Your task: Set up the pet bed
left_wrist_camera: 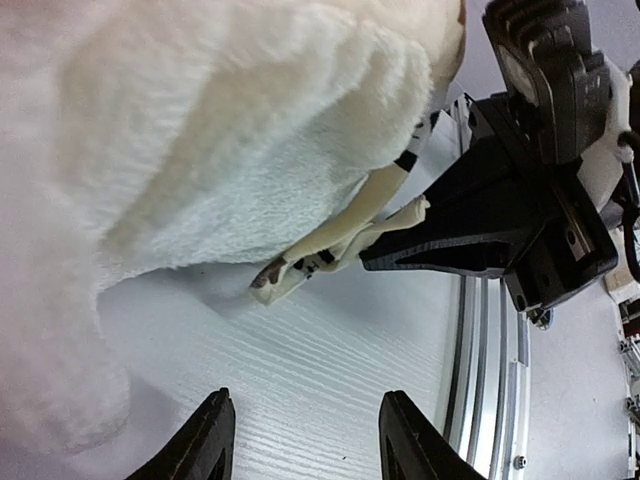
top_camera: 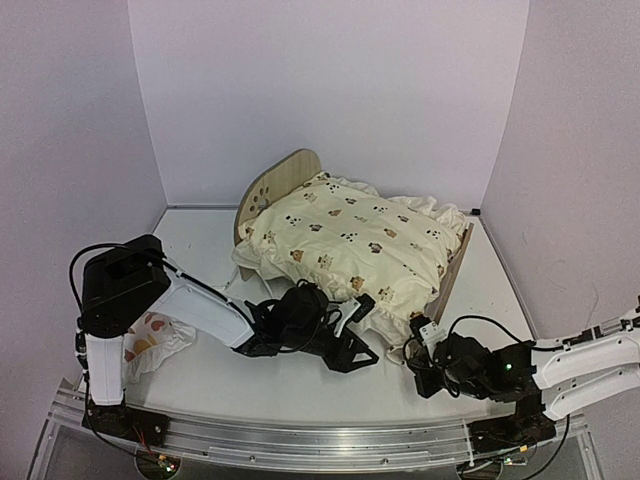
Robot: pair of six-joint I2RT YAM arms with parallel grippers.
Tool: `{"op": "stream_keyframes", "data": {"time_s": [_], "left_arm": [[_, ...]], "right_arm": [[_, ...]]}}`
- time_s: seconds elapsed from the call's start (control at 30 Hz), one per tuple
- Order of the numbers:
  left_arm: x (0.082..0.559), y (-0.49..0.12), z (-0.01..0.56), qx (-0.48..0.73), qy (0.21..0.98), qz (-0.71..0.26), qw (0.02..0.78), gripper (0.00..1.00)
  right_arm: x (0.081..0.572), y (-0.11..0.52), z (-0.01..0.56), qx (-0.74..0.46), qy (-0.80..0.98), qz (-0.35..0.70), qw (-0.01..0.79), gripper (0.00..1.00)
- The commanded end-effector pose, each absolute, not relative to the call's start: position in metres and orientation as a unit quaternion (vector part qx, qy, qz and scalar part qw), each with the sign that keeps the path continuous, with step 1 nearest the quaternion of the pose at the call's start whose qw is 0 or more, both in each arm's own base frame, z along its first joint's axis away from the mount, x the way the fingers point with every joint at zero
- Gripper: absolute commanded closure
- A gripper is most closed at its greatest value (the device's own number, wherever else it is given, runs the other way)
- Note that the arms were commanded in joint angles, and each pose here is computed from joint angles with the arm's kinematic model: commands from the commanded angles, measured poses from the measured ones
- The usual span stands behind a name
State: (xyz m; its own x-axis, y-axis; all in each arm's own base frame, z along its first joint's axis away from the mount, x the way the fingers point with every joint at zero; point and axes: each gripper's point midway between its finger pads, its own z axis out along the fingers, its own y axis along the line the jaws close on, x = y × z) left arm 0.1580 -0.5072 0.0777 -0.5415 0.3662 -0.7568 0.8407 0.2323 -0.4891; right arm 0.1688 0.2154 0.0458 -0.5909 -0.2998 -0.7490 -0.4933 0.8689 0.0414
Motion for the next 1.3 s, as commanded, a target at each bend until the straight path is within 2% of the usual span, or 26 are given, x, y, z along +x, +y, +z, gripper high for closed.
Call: {"op": "stream_keyframes", "data": {"time_s": [0.0,0.17,0.53,0.63,0.77,1.27], "left_arm": [[0.150,-0.530,0.097,0.456,0.674,-0.506,0.288,0.49],[0.152,-0.540,0.090,0.476,0.653,-0.496,0.318,0.48],[0.170,-0.570,0.065,0.473,0.661,-0.460,0.357,0.60],[0.174,-0.572,0.066,0.466,0.661,-0.461,0.366,0.71],[0.170,-0.571,0.070,0.465,0.653,-0.472,0.366,0.98],[0.135,-0.551,0.105,0.466,0.660,-0.476,0.347,1.00]], "right_arm": [[0.172,0.217,0.059,-0.194,0.883,0.139,0.404,1.00],[0.171,0.219,0.063,-0.185,0.884,0.153,0.402,1.00],[0.167,0.215,0.058,-0.188,0.891,0.145,0.386,1.00],[0.166,0.214,0.059,-0.185,0.891,0.148,0.387,1.00],[0.166,0.214,0.060,-0.182,0.892,0.148,0.386,1.00],[0.171,0.227,0.063,-0.165,0.907,0.136,0.364,1.00]]}}
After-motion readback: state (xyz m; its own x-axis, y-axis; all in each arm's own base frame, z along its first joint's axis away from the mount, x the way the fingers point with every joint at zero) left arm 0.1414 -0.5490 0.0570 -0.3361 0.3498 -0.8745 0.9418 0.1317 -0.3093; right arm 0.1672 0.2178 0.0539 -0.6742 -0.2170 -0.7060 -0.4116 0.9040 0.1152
